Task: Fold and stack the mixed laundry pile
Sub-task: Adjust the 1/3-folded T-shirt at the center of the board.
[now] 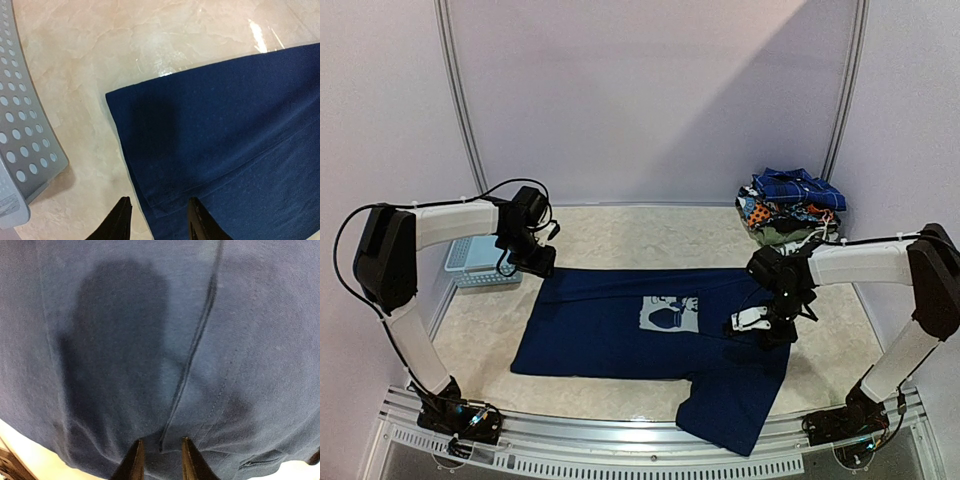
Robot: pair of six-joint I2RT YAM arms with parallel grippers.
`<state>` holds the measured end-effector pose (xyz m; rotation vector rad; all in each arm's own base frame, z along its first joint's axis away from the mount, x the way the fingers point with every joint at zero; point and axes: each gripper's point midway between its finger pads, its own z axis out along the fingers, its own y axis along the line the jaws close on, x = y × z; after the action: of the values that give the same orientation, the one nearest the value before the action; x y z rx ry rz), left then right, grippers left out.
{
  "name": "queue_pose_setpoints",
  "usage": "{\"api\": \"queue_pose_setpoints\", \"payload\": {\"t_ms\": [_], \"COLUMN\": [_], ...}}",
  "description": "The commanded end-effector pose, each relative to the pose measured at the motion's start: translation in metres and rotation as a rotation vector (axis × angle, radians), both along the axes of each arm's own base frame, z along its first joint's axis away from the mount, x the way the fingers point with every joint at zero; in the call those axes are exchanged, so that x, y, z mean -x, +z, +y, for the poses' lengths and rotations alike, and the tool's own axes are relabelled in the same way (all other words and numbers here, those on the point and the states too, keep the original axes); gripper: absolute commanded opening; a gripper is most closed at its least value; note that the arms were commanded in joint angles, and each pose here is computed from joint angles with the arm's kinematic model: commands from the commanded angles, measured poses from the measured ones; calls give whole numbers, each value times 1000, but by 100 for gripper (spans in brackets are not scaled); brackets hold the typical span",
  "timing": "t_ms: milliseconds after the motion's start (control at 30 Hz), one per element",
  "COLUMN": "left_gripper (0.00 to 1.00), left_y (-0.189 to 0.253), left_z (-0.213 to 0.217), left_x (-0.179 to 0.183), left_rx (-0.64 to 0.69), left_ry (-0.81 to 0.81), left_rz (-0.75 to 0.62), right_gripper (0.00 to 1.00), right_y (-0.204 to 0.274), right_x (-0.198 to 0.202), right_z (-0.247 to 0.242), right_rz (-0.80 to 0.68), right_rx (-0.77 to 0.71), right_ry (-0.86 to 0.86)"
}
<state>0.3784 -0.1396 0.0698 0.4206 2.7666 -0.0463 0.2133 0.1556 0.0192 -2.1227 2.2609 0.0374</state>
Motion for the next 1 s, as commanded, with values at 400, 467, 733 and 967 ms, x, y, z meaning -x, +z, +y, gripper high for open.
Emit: {"api": "queue_pose_setpoints", "payload": {"t_ms": [400, 467, 733, 967], "left_gripper": [40, 40, 40, 40], "left_y": [-10, -11, -9, -9], "left_z": [-5, -5, -5, -5], "left_x": [4, 5, 5, 4], "left_rx": [-8, -7, -6, -4], "left_ry": [-23, -23, -26, -27], "left_rz": [25, 28, 25, 25], "right_gripper": [0, 0, 0, 0], "right_y": [10, 13, 29, 42], "right_x": [-18, -18, -10, 1], "right_z": [2, 3, -2, -6], "right_rz": [-86, -85, -81, -63], "right_rx": [22, 15, 15, 3], "right_ry": [-32, -37, -30, -20]}}
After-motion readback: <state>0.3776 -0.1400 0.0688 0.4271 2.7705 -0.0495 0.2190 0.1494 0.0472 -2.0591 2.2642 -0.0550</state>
